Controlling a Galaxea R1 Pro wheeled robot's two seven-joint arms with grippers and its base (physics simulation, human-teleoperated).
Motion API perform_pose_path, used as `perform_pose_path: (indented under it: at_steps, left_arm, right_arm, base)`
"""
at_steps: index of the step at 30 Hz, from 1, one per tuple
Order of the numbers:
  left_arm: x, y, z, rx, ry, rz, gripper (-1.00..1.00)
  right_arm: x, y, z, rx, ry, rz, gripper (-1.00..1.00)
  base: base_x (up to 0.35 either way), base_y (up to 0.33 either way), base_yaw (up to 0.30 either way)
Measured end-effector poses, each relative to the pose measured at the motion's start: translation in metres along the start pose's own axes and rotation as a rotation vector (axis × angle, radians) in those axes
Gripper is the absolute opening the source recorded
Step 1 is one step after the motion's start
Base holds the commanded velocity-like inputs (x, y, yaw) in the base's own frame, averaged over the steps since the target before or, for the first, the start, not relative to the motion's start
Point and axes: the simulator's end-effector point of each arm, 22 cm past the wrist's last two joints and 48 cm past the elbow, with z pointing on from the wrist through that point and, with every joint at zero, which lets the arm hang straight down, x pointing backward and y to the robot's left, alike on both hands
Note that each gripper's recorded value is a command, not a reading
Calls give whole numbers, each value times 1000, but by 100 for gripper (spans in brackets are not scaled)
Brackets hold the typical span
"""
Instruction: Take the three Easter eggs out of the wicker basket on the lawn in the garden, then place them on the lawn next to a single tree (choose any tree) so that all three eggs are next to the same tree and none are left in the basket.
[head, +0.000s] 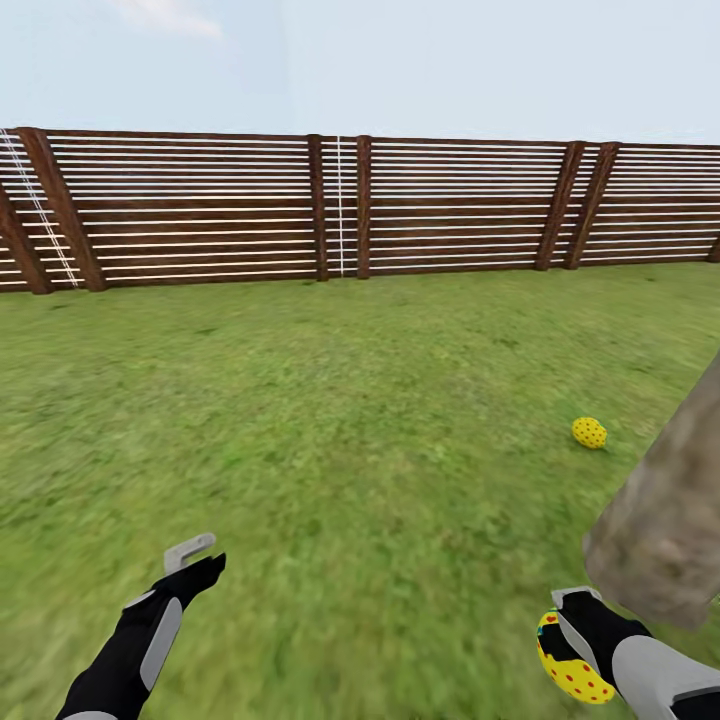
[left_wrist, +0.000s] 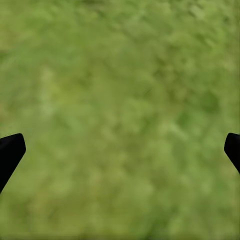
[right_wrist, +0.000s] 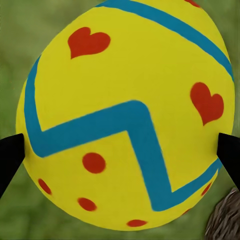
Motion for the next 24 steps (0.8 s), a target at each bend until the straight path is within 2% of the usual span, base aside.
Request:
perform_pose_path:
  at_steps: [4, 16, 24]
  left_arm:
    - [0, 0, 0, 0, 0, 1, 100]
    - [0, 0, 0, 0, -1, 1, 100]
    - [4, 2, 2, -4, 6, 0, 100]
  right_arm:
    - [0, 0, 0, 0, 0, -1, -100]
    - [0, 1, 0, -1, 0, -1, -100]
    - [3, 2, 3, -2, 9, -4, -100]
  base:
    - [26, 0, 0]
    - [208, 0, 0]
    - [20, 0, 0]
